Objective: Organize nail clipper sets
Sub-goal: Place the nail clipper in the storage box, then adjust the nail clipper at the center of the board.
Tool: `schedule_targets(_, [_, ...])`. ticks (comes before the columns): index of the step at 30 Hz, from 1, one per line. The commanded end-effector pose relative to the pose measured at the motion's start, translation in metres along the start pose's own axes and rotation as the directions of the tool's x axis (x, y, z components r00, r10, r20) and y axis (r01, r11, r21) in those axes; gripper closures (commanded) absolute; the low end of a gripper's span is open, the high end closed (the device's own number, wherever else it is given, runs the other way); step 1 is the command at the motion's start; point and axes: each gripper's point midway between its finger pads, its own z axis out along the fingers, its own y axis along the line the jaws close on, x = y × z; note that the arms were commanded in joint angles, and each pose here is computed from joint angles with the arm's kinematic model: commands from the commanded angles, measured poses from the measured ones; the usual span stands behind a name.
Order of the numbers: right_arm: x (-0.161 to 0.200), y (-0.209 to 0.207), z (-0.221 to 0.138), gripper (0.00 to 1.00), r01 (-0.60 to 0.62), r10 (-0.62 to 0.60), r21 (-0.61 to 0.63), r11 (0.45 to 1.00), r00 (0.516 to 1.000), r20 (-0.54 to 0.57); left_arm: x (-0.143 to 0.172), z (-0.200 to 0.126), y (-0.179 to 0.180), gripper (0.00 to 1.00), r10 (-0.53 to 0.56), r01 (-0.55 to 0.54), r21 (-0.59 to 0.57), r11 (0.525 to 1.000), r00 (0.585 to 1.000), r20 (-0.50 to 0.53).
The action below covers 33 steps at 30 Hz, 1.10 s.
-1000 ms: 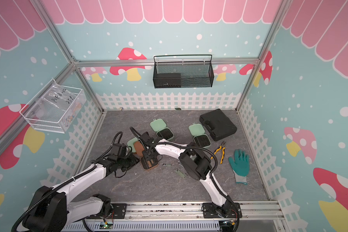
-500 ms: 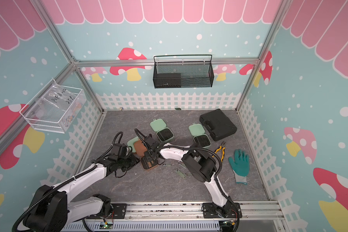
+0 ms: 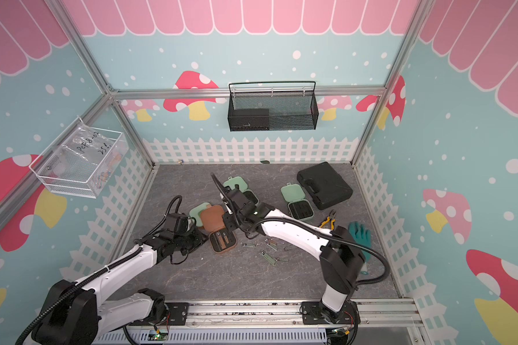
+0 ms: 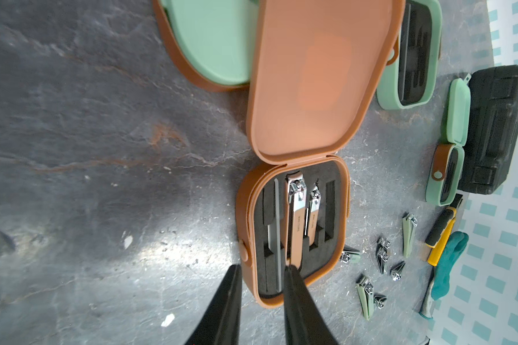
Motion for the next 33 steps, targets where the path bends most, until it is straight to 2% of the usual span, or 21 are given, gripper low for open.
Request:
schedule_targets(1, [0.084, -0.059, 0.01, 0.68, 0.034, -0.006, 0.122, 0.992, 0.975, -0.224, 0.003, -0.004, -0.007, 0.72, 0.007, -0.006, 0.012, 1.0, 1.0, -0.012])
schedule_targets(5, [0.124, -0.095, 0.004, 0.64, 0.069, -0.019, 0.151, 0.986, 0.951, -0.308, 0.005, -0.003, -0.016, 0.72, 0.034, -0.034, 0.015, 0.999, 0.999, -0.02])
schedule_targets(12, [0.157, -0.137, 0.005, 0.63, 0.035, 0.058, 0.245, 0.969, 0.929, -0.366, 0.014, 0.001, -0.03, 0.72, 0.066, -0.065, 0.012, 0.998, 0.997, -0.032])
schedule_targets(33, [0.201, -0.134, 0.009, 0.62, -0.015, 0.107, 0.203, 0.979, 0.887, -0.449, 0.014, 0.004, -0.036, 0.72, 0.075, -0.075, 0.004, 0.997, 0.996, -0.039])
